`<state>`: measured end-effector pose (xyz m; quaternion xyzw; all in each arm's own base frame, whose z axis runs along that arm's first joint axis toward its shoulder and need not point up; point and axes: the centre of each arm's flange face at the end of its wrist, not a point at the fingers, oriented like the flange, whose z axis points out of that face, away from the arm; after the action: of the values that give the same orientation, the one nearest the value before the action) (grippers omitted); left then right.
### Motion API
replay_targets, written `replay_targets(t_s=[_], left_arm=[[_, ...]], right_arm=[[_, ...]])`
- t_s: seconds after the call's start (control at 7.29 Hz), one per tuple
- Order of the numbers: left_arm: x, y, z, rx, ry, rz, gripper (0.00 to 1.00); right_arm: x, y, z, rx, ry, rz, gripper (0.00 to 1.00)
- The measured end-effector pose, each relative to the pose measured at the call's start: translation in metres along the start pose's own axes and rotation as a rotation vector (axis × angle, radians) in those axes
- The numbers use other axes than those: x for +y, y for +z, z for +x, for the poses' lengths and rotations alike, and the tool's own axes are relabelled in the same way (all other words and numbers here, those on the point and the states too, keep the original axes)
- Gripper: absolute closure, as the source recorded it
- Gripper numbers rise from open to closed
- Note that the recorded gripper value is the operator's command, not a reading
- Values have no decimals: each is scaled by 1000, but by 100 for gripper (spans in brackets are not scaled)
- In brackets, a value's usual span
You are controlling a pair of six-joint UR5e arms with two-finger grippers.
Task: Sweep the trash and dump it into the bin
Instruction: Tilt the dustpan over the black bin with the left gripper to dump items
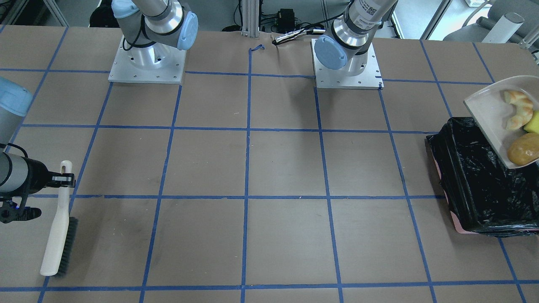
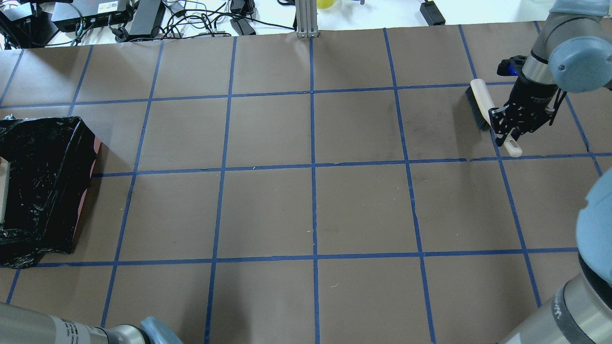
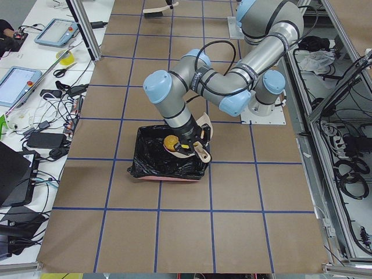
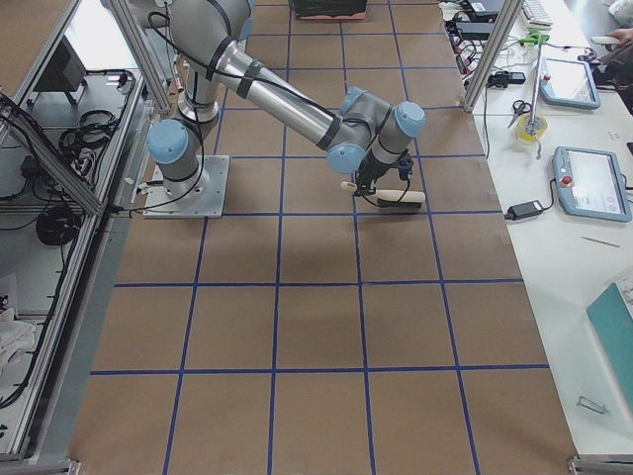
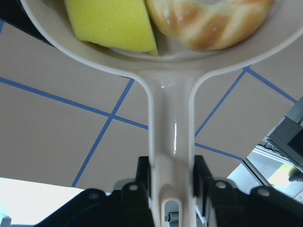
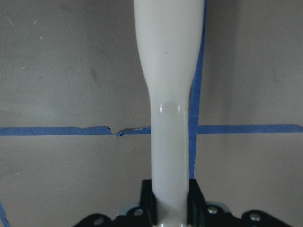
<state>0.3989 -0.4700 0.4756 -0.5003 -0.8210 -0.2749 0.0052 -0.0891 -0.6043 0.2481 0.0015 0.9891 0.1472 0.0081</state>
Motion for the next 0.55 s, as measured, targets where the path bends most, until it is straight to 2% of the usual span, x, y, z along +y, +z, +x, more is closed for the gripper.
replay_targets(t_s=[0.14,0.27,0.55], left_arm=[[-13,-14,-1,-3,28,-72,100],[-24,-23,-2,-4,51,-126,100],[-33,-28,-5,-3,70,-158,100]], right_arm=[[0,4,0,-1,0,-6,99],[1,6,0,-2,1,-8,82],[1,6,0,-2,2,-8,64]])
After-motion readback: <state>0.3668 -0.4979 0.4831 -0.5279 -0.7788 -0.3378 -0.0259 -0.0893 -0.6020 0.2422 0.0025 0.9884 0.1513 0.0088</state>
